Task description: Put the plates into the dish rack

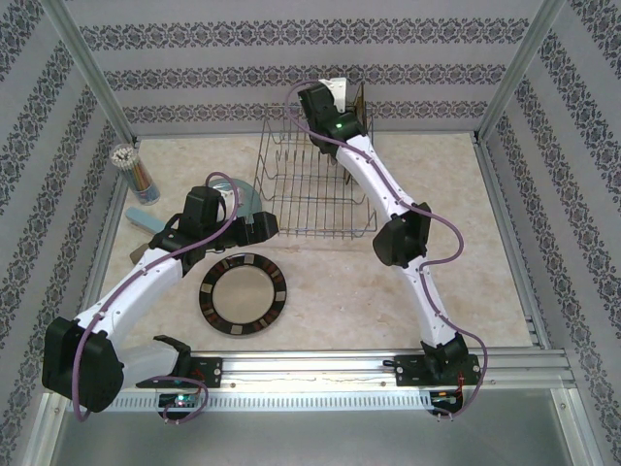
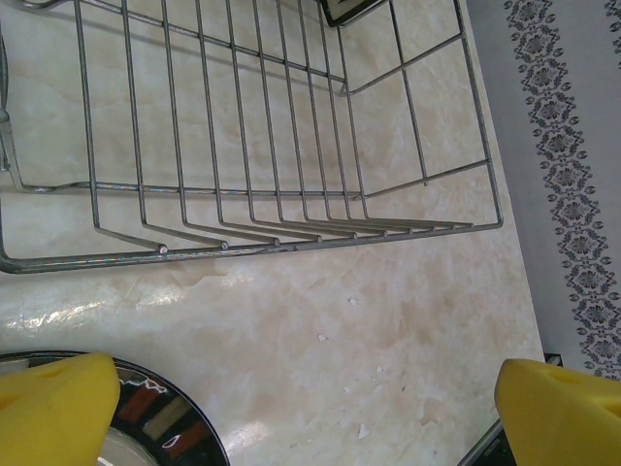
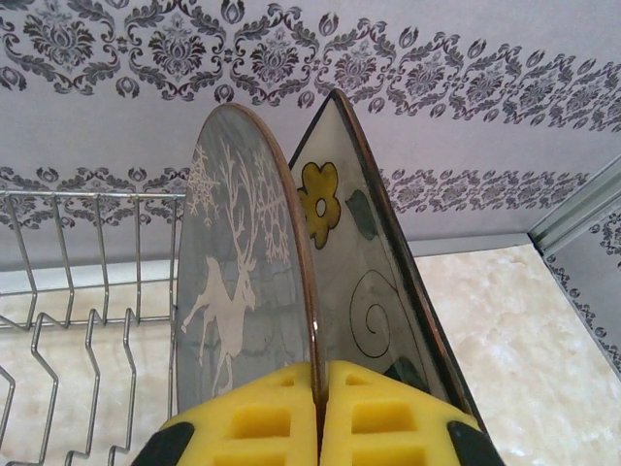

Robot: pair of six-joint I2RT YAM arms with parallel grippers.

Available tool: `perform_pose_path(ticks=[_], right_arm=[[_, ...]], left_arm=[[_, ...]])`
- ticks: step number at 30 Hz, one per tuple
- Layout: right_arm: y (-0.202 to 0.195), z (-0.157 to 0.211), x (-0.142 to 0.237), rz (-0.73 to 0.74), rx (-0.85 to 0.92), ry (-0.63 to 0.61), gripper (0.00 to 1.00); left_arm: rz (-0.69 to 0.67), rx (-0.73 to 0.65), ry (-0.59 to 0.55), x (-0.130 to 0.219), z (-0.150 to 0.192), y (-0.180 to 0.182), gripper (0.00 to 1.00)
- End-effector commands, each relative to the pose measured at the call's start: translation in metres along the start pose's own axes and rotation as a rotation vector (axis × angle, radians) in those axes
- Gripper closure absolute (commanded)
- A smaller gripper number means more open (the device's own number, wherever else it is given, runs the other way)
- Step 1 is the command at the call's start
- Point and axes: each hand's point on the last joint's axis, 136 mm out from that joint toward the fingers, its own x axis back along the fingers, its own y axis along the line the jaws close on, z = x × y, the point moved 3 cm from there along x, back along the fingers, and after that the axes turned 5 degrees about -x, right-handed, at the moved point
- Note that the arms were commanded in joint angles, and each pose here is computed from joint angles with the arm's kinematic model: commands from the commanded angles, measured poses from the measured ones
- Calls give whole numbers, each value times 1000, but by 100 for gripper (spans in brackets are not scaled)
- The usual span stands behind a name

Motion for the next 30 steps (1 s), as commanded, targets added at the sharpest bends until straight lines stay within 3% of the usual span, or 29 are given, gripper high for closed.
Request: perform_pose_path(ticks=[1,30], right_arm=[[8,-16,11,-6,-71,-69,100],[42,30,10,-53,-61,2,100]], left_arm=[[6,-7,-23,4,-3,0,0],[4,3,-23,2,-2,3,0]])
